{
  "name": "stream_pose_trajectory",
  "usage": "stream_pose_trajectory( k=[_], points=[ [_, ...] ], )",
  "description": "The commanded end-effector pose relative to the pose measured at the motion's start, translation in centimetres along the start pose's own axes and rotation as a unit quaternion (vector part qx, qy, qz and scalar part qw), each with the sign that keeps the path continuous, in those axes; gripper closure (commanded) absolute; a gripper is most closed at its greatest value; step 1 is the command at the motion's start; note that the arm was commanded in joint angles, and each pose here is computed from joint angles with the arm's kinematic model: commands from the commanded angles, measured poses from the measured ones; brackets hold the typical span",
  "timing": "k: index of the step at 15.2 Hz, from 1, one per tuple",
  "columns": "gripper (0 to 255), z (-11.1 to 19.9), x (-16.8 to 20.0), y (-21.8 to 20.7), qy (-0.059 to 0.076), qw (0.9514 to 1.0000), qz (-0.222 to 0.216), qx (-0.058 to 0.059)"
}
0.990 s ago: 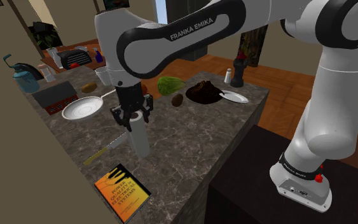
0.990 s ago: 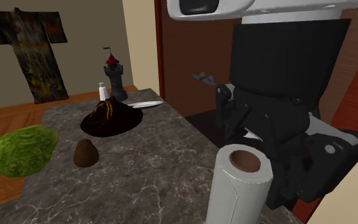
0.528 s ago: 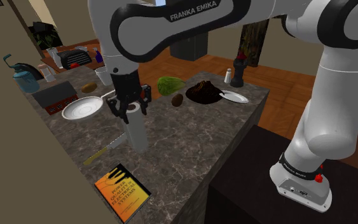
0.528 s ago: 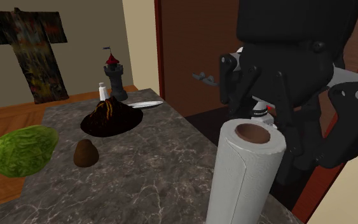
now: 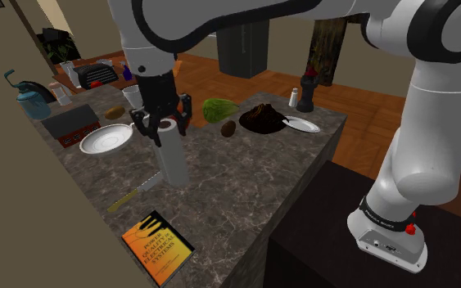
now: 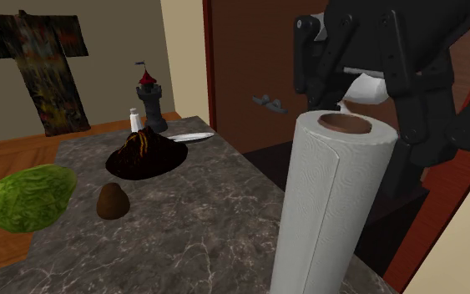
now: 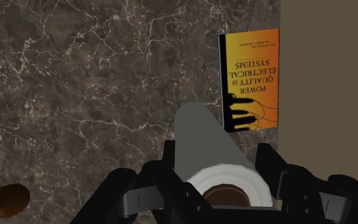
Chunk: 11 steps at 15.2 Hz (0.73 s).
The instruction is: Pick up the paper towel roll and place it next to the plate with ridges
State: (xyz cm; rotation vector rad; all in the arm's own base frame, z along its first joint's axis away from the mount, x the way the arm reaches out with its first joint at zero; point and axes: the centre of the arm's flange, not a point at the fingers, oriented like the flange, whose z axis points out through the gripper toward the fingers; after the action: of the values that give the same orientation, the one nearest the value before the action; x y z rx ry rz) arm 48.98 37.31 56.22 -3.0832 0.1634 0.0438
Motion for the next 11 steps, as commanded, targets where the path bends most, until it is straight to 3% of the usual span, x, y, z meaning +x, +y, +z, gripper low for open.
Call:
stream_pose_trajectory(
  k=[1, 11],
  points=[
    [255, -1.1, -0.1, 0.0, 0.0, 1.0, 0.0, 0.0],
    [255, -6.4, -0.2, -0.2, 0.0, 1.0, 0.0, 0.0]
  ],
)
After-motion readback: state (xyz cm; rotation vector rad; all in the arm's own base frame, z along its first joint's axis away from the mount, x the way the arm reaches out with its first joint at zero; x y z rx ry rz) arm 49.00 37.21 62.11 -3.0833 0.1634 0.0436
